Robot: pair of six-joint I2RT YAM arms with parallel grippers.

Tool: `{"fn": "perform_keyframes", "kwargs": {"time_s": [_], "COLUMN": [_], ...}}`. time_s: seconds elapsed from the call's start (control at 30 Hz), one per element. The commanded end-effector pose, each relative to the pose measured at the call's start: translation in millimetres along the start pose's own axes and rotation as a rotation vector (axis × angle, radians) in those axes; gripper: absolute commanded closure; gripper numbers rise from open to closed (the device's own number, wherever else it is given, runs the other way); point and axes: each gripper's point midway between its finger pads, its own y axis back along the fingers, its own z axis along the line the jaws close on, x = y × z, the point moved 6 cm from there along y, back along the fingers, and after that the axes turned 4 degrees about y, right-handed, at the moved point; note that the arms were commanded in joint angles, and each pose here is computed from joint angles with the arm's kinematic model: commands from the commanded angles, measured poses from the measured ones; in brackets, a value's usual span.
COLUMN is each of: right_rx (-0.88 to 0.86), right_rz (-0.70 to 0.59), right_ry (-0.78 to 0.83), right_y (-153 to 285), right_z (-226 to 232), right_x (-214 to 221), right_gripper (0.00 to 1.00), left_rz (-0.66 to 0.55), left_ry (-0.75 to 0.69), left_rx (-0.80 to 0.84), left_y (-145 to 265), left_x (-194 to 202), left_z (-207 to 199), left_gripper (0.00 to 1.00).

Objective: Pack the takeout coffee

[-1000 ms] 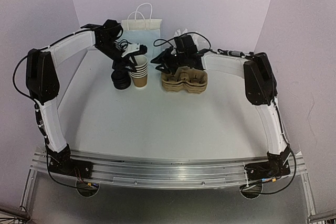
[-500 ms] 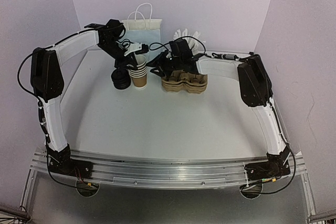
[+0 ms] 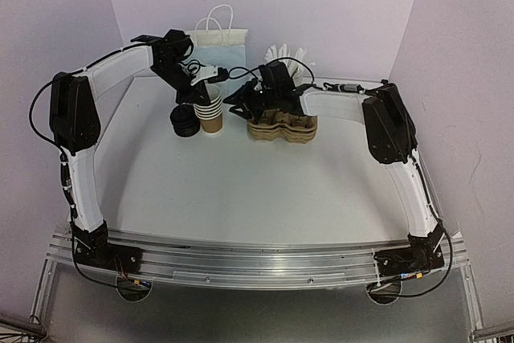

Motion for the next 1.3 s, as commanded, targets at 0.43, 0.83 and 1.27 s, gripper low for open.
{"fn": "perform_keyframes", "kwargs": {"time_s": [0.43, 0.83, 1.27], "right_rx": [-0.067, -0.084, -0.090], "right_rz": [-0.020, -0.031, -0.054], "right_ry": [0.046, 0.062, 0.081], "right_y": [21.8, 30.7, 36.3], "right_z": [34.6, 45.4, 53.0], "right_x": [1.3, 1.0, -0.9], "right_gripper": [0.67, 0.66, 0.66], "left_rz": [-0.029, -0.065, -0.115], "left_ry": [-0.042, -0.192, -0.270], "left_rx": [-0.026, -0.140, -0.215], "left_y": [20.1, 52.3, 93.9], "left_x": [-19.0, -36.3, -54.9], "left_z": [2.9, 5.4, -2.7], "left_gripper": [1.00, 1.00, 1.00]}}
